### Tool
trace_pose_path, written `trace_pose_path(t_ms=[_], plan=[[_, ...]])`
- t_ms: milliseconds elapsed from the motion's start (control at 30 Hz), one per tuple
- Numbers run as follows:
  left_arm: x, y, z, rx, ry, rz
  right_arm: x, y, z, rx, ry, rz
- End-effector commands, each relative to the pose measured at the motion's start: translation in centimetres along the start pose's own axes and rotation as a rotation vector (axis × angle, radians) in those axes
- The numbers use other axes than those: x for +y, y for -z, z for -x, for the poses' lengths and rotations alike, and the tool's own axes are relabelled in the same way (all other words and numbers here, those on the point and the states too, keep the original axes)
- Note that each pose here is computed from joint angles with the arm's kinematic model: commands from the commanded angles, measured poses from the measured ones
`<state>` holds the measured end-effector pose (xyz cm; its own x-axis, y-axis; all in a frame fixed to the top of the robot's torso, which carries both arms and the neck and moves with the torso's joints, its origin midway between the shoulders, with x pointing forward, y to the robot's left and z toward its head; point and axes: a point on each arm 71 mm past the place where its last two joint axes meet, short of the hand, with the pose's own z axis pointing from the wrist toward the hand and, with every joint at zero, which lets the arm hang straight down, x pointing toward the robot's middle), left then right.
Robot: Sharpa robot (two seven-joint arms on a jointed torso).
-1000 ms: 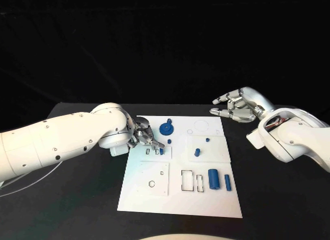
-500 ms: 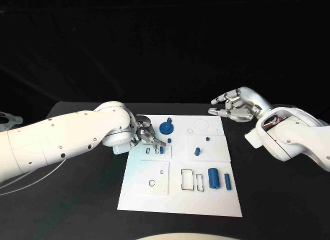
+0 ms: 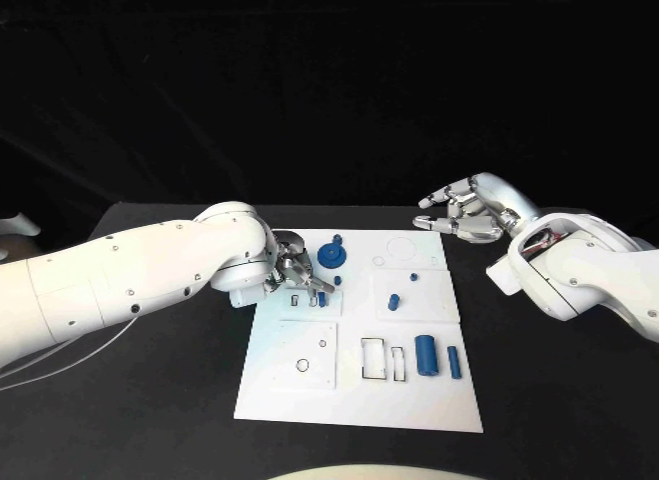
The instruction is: Assemble the parts on the task board
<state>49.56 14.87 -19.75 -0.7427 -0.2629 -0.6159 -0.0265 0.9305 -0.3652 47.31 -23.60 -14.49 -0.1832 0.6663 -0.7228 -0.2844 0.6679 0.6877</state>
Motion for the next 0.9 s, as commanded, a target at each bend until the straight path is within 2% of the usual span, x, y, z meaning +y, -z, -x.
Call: trace_pose_path(t_ms=[33,900], plan=[[-0.18,-0.09,-0.13,0.025,-0.03,0.006,0.04,-0.02,-0.19,0.015,0.01,0.005],[-0.49,-0.33,-0.28,0.038,-0.062,0.011,0.19,-0.07,-0.69,0.028,0.009,0.01]])
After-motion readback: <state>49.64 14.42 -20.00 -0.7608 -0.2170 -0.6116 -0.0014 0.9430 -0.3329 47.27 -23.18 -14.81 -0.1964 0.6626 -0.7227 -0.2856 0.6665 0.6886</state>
